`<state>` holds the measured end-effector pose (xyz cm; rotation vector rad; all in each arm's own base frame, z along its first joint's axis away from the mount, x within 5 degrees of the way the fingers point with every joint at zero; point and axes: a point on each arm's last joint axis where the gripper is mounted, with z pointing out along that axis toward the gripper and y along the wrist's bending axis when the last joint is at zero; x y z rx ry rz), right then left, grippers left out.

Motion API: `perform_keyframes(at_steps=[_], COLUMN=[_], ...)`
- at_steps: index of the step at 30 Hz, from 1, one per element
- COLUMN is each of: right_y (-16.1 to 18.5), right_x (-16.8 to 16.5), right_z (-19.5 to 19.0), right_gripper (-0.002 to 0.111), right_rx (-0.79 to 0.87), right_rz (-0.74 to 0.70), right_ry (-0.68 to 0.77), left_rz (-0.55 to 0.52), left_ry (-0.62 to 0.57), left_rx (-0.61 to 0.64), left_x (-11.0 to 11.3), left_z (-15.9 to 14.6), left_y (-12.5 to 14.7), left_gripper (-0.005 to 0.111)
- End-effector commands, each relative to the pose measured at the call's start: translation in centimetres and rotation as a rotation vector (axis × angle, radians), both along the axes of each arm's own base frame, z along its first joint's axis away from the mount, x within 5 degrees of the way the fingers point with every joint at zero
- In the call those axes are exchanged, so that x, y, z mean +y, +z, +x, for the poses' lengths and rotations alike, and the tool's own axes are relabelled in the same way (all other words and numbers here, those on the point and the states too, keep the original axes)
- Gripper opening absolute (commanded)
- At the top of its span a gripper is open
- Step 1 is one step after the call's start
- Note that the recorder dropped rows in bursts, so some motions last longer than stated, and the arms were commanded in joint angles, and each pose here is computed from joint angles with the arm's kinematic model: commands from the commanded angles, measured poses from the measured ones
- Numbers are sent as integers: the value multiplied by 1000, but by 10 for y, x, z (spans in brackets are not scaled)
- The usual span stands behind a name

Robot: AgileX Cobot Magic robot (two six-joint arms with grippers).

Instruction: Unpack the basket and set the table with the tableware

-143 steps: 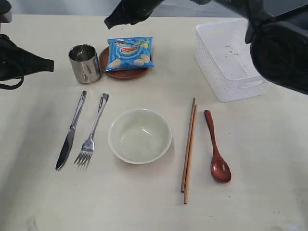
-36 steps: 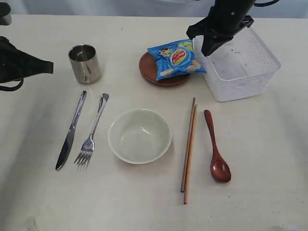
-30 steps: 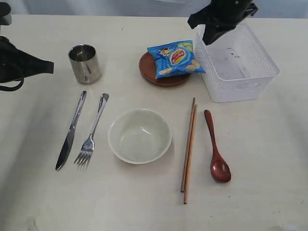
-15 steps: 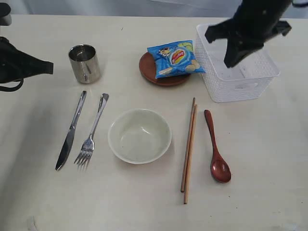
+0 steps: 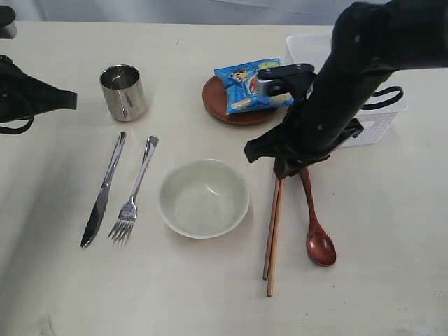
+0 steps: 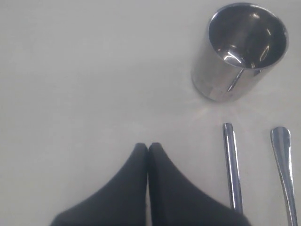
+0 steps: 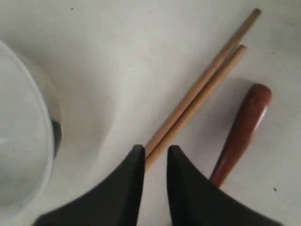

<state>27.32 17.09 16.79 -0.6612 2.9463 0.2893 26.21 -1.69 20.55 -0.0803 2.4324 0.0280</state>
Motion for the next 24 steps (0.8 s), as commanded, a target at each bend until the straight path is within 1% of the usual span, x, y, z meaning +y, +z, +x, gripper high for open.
perform_keyframes(at_steps=[1, 4, 13, 19, 24], right_y=[-6, -10, -33, -45, -45], right_x=[5, 5, 10, 11, 12], right_z=[3, 5, 14, 18, 20], right_gripper=[39, 40, 40, 34, 34], right_rx=[-37, -28, -13, -14, -32], right_rz=[-27, -22, 2, 8, 22], right_ry=[-95, -185, -357, -396, -404], left_rz=[-2, -2, -2, -2, -2], left_ry=[14, 14, 14, 14, 14], left_rx=[19, 19, 19, 19, 19], left_x=[1, 1, 1, 1, 1], left_z=[-2, -2, -2, -2, -2], left_y=[-2, -2, -2, -2, -2], left_gripper=[0, 0, 0, 0, 0])
